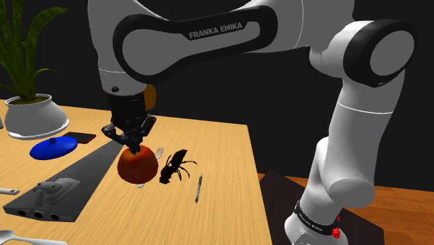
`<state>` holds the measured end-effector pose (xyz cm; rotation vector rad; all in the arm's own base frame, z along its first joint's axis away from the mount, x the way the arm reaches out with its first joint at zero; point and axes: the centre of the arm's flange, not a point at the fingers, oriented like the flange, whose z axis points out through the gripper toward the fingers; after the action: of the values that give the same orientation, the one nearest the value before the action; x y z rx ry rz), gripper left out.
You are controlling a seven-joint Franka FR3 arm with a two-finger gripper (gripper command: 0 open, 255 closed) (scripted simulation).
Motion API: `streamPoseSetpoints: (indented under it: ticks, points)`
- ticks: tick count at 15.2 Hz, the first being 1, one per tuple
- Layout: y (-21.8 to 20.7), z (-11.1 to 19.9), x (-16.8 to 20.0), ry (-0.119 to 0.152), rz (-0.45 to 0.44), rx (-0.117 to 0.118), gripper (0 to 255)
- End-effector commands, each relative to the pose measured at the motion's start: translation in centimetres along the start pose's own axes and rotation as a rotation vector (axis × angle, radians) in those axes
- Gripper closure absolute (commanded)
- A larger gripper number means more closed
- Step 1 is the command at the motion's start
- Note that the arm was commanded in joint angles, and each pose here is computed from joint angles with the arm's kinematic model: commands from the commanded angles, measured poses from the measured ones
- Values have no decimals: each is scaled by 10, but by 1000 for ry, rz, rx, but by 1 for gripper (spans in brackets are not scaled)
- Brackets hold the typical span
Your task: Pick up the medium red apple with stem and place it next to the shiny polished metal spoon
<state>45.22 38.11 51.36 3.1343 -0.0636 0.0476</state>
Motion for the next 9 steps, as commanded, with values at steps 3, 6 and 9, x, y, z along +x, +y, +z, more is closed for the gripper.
streamPoseSetpoints:
  ticks: [3,6,9]
  points:
    - [-54,6,-14,0,2,1,255]
    - [-92,10,-25,0,2,1,255]
    - [-130,15,-36,0,2,1,255]
